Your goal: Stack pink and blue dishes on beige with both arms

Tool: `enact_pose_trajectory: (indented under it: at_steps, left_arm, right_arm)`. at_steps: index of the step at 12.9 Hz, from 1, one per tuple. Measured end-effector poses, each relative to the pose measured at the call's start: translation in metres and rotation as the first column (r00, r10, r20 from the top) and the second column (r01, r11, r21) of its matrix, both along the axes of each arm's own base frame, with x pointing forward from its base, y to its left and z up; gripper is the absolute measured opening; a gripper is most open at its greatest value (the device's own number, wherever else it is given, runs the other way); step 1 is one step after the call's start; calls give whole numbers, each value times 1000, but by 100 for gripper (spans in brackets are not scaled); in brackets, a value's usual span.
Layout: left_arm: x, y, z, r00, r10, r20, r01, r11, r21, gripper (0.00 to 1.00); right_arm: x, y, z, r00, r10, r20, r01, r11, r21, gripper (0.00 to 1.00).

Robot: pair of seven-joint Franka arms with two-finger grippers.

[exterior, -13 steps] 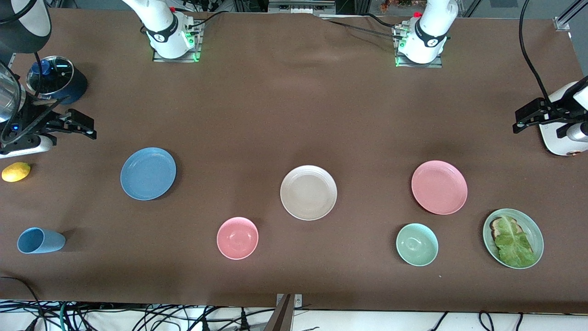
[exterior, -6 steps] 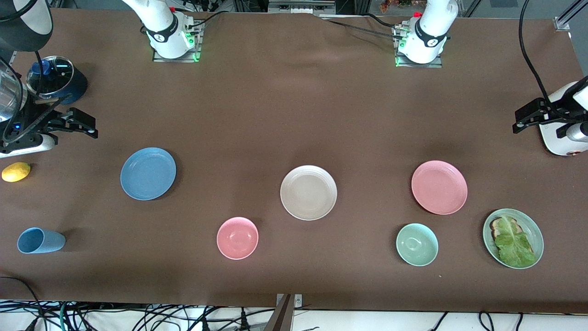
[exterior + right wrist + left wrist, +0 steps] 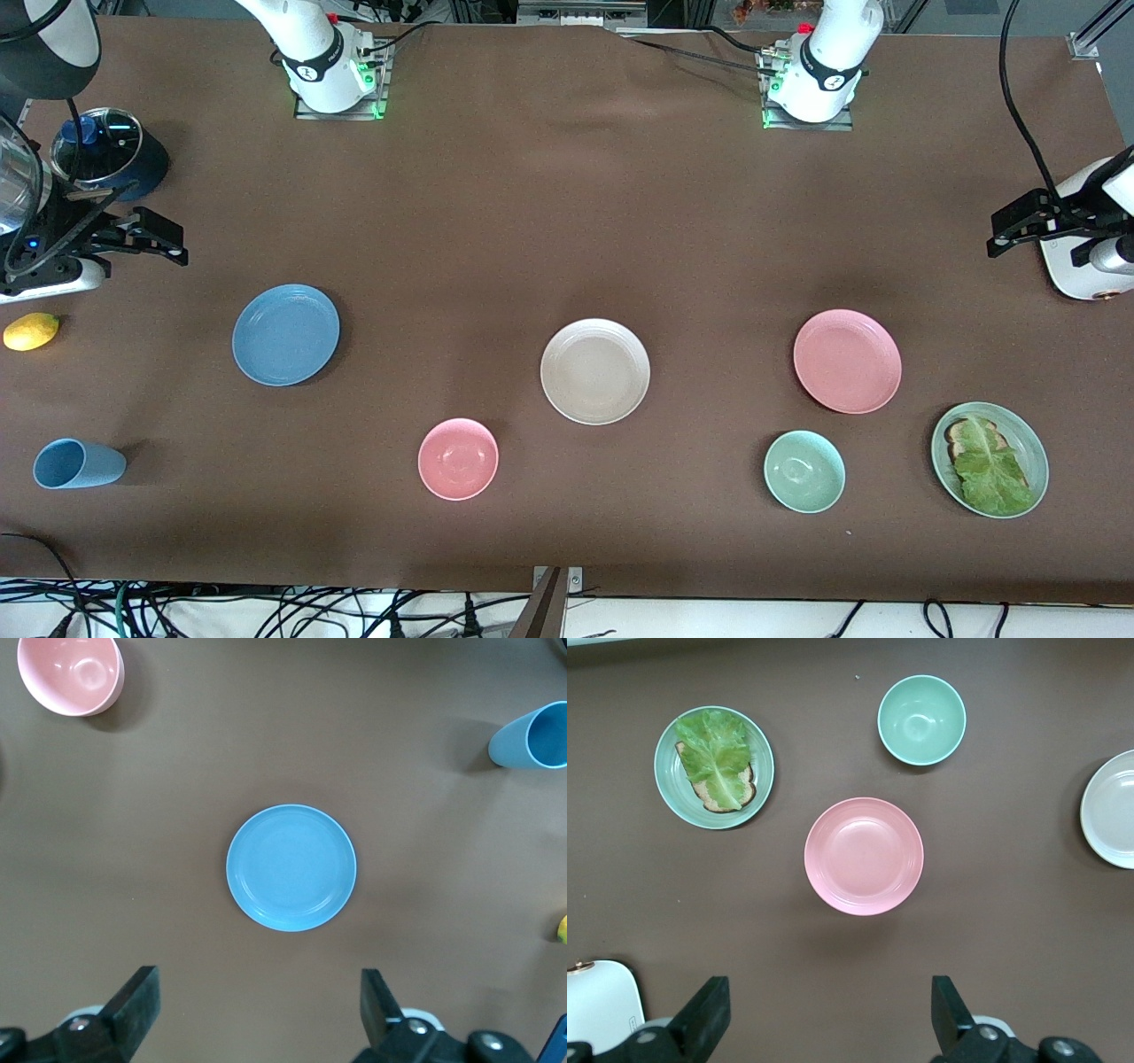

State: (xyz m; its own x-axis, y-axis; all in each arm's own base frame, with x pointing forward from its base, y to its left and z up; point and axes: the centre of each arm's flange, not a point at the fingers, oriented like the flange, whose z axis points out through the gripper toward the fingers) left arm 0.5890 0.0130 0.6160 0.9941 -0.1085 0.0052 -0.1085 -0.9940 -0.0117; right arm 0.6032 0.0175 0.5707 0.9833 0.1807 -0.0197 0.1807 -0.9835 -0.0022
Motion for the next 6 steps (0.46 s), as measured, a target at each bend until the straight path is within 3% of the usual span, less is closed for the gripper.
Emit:
enact_pose_trajectory:
  at_steps: [6]
  left_arm:
    - [1, -4, -2, 1000, -7, -4, 7, 1000, 0, 100]
  right_arm:
    - [1, -11, -2, 1000, -18, -6, 18, 1000, -1, 100]
